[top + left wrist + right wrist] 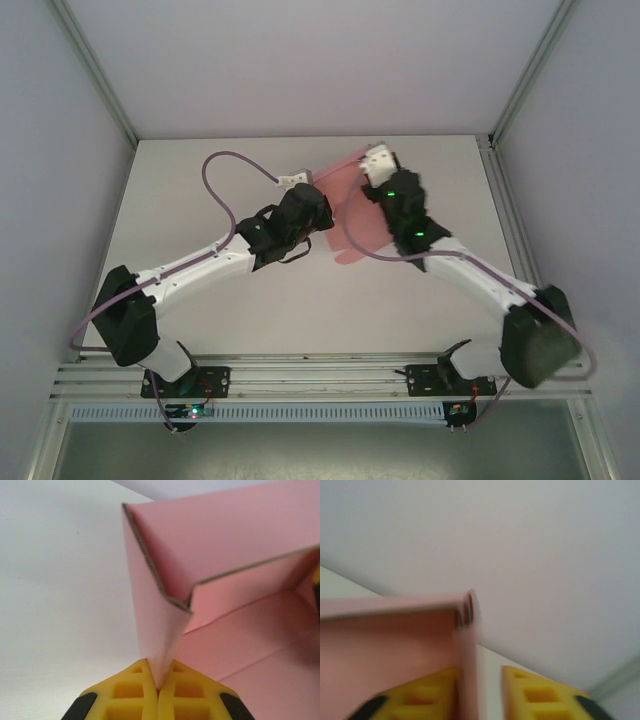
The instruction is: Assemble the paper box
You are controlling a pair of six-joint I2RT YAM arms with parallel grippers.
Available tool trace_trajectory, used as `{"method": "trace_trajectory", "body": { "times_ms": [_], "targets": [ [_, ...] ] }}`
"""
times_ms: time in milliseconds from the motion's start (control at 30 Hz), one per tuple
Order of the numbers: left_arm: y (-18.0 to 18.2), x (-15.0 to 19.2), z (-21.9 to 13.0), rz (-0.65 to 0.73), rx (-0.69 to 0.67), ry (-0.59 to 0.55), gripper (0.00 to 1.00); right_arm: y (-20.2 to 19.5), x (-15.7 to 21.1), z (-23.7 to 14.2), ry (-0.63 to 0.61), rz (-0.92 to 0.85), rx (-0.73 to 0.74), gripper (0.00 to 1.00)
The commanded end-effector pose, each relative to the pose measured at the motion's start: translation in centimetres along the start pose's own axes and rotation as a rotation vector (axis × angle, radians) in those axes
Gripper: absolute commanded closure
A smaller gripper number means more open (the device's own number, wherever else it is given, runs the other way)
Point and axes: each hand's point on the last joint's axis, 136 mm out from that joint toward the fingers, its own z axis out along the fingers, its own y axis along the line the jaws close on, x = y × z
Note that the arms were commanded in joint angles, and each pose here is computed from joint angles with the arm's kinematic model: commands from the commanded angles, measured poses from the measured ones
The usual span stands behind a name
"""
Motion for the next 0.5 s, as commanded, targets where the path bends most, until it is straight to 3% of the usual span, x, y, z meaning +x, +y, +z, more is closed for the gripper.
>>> {"method": "trace_trajectory", "body": {
  "times_ms": [0, 67, 200, 367, 467],
  "targets": [
    [-1.5, -1.1, -1.3, 0.043, 0.037, -0.056, 1.00, 4.5, -1.2, -3.5, -0.058, 0.294, -0.459, 0.58],
    [-1.2, -1.2, -1.4, 0.068, 0.029, -0.069, 1.00, 4.1, -2.1, -5.1, -0.079, 0.316, -0.504, 0.41],
    [-0.5, -1.2, -1.5, 0.127, -0.001, -0.076, 1.00, 2.1, -3.1, -7.8, -0.125, 0.315, -0.466, 0.20],
    [0.6, -1.4, -1.7, 0.136, -0.038, -0.083, 1.00, 0.5, -4.9, -11.6, -0.226, 0.286, -0.443, 0.02],
    [0.3, -1.4, -1.8, 0.170, -0.011, -0.087, 1.00, -0.8, -5.2, -12.8, -0.247, 0.302, -0.382, 0.02]
  ]
}}
